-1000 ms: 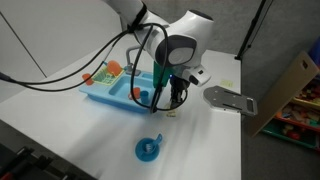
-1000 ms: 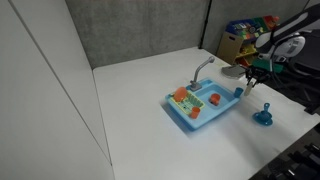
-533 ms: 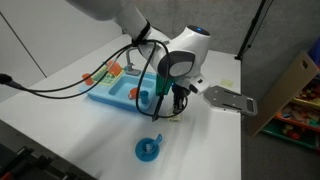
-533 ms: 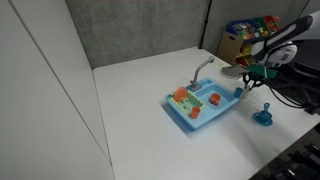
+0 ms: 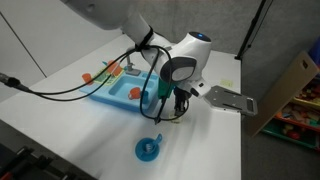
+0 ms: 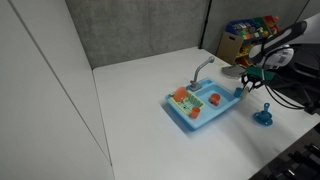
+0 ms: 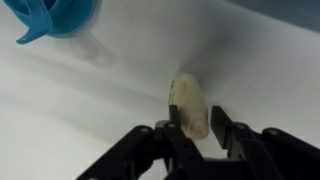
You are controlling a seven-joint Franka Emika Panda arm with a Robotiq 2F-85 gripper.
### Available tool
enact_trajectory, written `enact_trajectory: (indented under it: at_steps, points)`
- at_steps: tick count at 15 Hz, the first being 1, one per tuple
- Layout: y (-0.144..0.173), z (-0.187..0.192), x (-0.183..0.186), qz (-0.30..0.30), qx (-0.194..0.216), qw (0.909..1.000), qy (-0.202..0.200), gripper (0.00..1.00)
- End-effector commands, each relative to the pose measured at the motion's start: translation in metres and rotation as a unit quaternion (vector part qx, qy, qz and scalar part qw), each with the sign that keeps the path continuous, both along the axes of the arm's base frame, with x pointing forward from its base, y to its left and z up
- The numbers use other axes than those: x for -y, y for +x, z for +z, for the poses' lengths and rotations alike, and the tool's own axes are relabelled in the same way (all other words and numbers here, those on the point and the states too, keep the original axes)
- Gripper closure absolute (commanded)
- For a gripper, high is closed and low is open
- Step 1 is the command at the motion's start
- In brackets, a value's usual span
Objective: Pick up the detergent and put it on the table
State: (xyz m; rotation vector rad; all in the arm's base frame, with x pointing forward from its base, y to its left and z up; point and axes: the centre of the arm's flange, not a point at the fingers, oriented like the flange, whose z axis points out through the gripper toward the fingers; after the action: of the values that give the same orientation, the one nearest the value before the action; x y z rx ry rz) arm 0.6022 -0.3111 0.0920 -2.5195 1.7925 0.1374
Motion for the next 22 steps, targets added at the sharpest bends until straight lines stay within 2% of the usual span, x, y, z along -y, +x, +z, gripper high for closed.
enact_trajectory:
  at_steps: [1,3,5,14,19,22]
  points:
    - [0.004,0.007,0.009,-0.010,0.006,0.9999,0.010,0.30]
    - [-0.003,0.019,0.007,0.001,0.000,0.9999,0.015,0.13]
    - [-0.009,0.031,0.004,0.015,-0.005,0.9998,0.014,0.01]
    - [-0.023,0.098,-0.049,0.117,-0.024,0.9929,-0.001,0.00]
    - [-0.031,0.129,-0.095,0.193,-0.019,0.9809,-0.012,0.00]
    - [-0.041,0.143,-0.118,0.243,-0.012,0.9697,-0.025,0.00]
